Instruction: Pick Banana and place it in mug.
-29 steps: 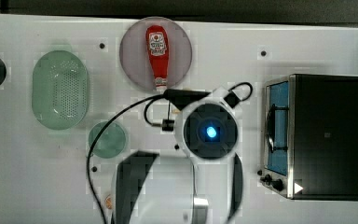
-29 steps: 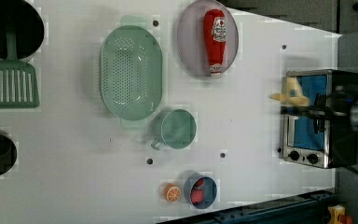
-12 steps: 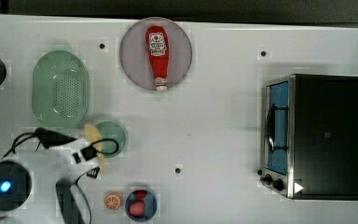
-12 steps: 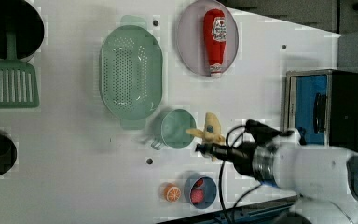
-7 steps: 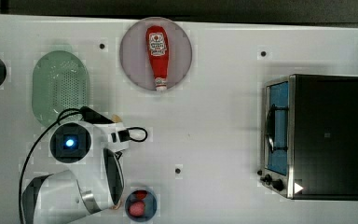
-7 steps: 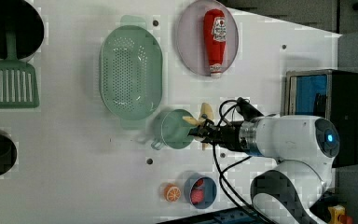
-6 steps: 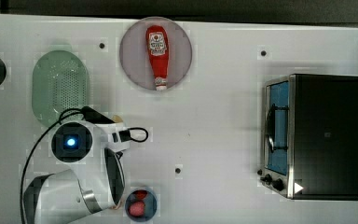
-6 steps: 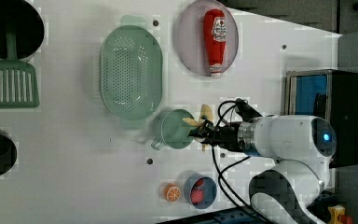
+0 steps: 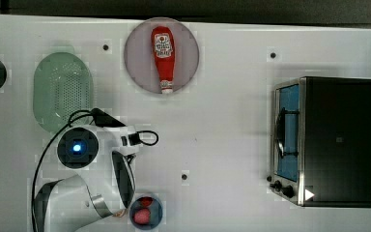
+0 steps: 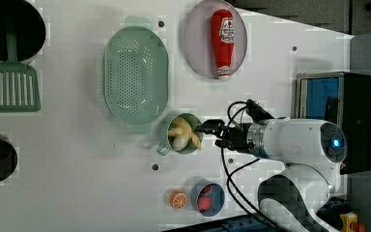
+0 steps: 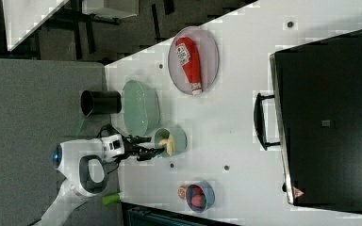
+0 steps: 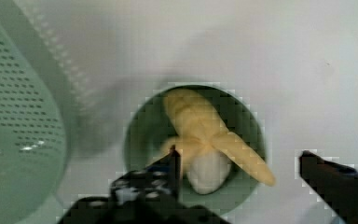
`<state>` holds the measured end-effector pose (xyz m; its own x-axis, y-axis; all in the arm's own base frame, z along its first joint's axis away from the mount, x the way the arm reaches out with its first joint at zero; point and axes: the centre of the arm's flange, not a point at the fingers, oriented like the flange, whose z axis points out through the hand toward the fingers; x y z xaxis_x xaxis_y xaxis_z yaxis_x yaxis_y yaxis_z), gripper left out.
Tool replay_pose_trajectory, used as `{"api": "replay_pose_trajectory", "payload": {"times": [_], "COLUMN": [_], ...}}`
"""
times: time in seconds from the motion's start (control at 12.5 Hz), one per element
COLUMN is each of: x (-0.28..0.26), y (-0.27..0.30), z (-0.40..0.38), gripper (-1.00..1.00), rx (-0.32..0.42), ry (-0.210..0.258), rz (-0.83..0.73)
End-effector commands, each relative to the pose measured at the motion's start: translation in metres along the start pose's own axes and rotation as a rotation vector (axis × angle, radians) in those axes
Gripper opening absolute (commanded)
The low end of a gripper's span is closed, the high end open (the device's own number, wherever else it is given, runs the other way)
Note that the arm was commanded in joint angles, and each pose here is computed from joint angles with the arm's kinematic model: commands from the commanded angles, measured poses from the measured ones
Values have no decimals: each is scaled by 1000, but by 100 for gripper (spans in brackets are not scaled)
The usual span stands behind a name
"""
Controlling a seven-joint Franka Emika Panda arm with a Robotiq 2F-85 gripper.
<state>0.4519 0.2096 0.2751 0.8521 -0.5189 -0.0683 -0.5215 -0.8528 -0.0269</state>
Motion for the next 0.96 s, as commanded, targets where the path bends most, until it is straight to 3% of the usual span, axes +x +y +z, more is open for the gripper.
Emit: {"api": "replay_pose_trajectory", "payload": {"times": [0.08, 0.64, 0.88, 0.96], "x": [18, 94, 118, 122], "y": [-10, 69, 116, 134], "z": [-49, -248, -312, -323], "gripper": [100, 100, 100, 100], "rx": [81, 33, -2, -18], "ry": [62, 79, 109, 78], "rz": [87, 267, 342, 378]}}
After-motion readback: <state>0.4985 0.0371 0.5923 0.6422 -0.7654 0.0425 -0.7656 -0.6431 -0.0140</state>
